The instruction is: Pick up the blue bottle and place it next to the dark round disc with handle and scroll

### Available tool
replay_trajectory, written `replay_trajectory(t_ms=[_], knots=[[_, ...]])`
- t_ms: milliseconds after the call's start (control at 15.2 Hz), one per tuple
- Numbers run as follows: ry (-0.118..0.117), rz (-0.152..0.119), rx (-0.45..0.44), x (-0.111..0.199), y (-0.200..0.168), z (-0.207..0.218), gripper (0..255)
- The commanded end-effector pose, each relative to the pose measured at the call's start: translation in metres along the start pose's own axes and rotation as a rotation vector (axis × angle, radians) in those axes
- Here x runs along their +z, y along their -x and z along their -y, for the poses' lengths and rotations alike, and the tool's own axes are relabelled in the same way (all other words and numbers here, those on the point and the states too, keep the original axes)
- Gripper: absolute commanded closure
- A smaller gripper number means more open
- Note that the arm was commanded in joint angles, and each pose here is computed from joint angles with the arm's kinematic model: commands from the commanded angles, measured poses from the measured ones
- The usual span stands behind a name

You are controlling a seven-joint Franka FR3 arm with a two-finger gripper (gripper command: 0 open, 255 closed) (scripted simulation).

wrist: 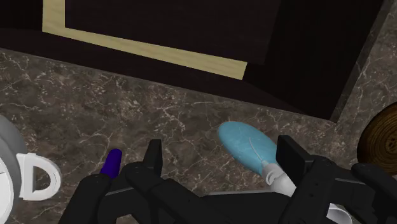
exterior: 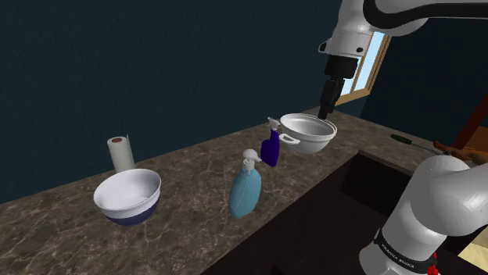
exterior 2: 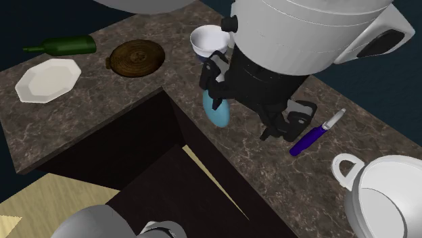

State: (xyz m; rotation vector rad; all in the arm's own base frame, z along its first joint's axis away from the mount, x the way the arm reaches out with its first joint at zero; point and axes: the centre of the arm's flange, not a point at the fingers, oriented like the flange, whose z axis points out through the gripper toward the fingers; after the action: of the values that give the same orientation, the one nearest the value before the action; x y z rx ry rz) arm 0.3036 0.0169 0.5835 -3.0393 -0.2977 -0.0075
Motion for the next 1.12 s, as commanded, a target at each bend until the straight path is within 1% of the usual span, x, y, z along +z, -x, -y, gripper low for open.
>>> replay_trajectory(t_ms=[0,1056], knots=[[0.000,0.000,0.000,0.000,0.000,0.000,0],[-0.037,-0.133,0.095,0.108,-0.114,0.118,0]])
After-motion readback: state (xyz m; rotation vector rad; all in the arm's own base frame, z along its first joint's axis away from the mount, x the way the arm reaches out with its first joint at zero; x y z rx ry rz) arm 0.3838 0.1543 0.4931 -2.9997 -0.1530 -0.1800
